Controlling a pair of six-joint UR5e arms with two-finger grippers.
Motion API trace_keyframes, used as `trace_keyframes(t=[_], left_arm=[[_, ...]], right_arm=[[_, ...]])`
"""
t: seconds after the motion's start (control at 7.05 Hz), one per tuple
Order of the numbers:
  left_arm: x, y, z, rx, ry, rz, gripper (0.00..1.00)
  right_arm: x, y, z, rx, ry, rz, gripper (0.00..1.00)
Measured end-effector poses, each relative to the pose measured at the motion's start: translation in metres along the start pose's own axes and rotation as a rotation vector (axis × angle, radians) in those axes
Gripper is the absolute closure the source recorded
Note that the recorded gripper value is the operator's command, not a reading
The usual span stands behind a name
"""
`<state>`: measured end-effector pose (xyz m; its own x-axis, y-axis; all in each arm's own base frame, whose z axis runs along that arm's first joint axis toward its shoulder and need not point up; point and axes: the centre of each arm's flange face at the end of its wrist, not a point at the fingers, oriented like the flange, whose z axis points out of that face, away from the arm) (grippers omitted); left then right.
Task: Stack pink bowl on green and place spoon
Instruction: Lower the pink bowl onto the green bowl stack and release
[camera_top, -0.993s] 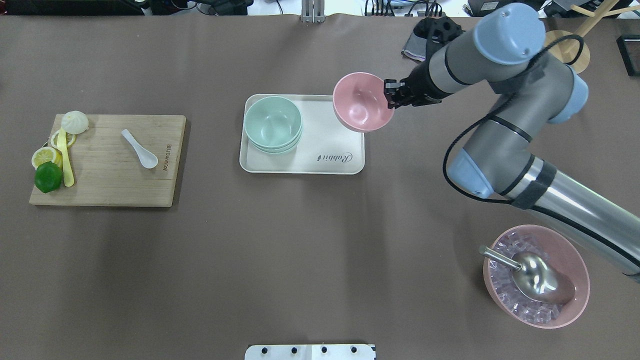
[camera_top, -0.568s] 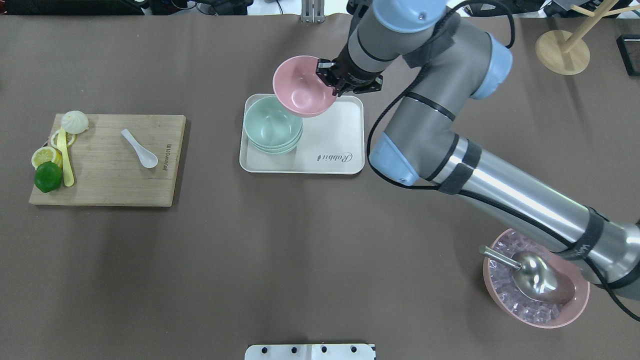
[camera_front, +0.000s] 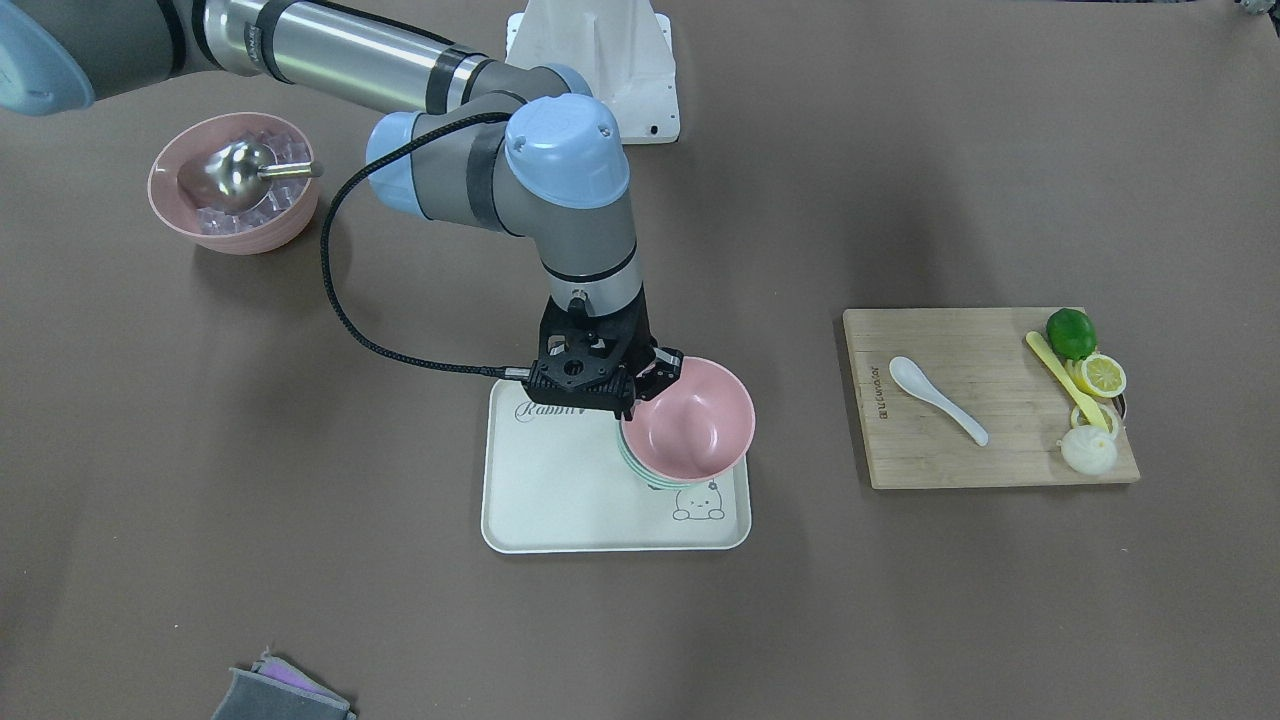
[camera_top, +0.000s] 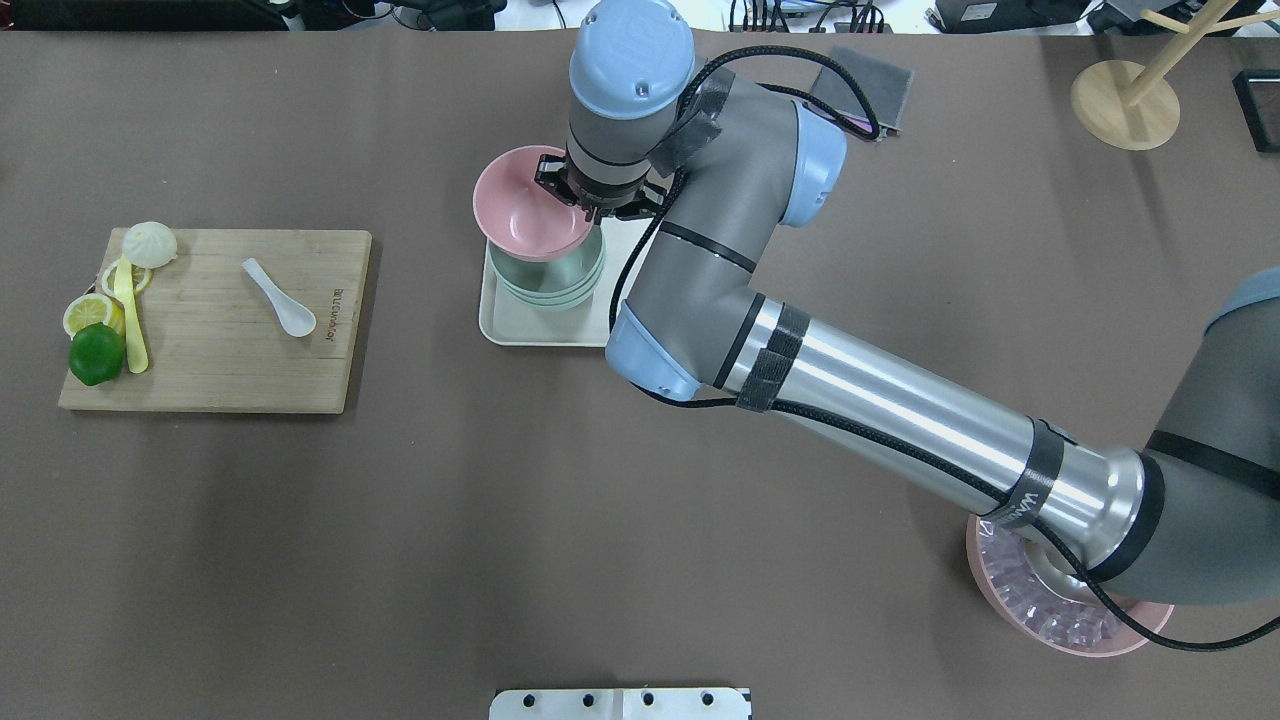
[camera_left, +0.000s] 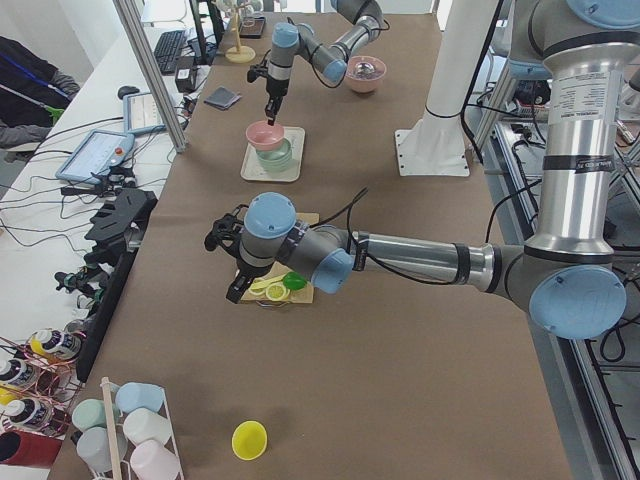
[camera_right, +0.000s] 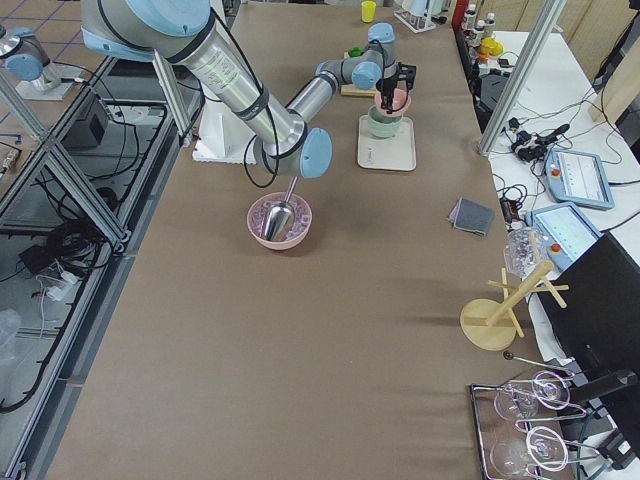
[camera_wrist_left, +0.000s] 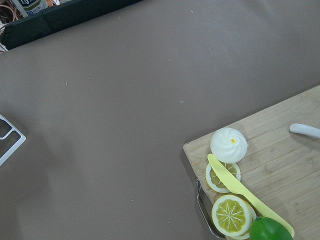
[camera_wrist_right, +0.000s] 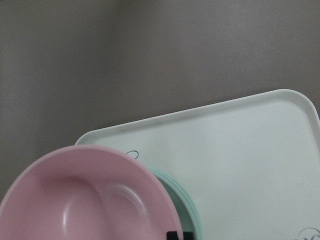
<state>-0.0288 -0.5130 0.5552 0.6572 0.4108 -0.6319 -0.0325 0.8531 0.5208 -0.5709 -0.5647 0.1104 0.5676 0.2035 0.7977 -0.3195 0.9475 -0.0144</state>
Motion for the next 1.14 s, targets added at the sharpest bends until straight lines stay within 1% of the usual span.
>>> trace_keyframes(t=[0.43, 1.14], left_arm=[[-0.001, 0.000, 0.000, -0.001, -0.001, -0.001, 0.02], [0.000, 0.000, 0.000, 0.000, 0.000, -0.001, 0.02]], right_arm=[[0.000, 0.014, 0.021, -0.010, 0.031, -0.008, 1.00], [0.005, 0.017, 0.029, -0.013, 0.047, -0.020, 1.00]])
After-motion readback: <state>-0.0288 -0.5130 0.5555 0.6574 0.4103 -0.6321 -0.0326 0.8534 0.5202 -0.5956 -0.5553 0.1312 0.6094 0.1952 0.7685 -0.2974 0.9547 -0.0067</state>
